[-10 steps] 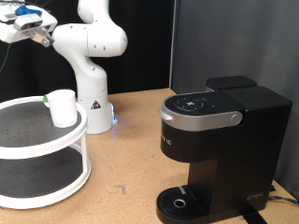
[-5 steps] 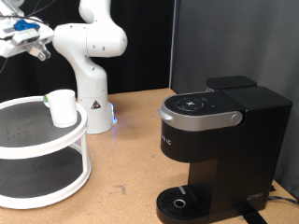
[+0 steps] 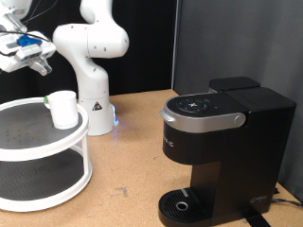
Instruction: Make a cup of coffee with the keurig machine
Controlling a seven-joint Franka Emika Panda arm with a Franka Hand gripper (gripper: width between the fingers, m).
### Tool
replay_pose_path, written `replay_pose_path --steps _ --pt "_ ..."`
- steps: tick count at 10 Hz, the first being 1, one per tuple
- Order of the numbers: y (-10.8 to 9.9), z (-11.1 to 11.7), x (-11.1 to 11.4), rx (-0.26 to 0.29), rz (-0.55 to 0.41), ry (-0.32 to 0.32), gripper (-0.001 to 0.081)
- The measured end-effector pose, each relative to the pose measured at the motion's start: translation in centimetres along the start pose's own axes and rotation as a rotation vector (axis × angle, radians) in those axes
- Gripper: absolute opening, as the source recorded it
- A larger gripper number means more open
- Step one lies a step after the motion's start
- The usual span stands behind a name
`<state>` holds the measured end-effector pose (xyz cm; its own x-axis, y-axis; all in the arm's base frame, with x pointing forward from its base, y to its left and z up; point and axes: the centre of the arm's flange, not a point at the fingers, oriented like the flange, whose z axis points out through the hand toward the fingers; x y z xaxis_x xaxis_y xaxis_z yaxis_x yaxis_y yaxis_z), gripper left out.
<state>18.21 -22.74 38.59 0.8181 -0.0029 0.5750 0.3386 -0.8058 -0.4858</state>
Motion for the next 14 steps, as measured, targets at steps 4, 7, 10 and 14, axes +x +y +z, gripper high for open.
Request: replay_pose_path --steps 4,7,10,14 --pt "1.8 0.6 -2.6 -0.06 -0.011 0.051 0.0217" --pt "3.1 1.1 -3.4 -0.09 0.024 0.061 0.0535" --pt "4.3 2.2 -3.3 -0.101 0.045 0.066 0.078" --pt "4.8 4.1 -2.7 -0.069 0.056 0.061 0.0805"
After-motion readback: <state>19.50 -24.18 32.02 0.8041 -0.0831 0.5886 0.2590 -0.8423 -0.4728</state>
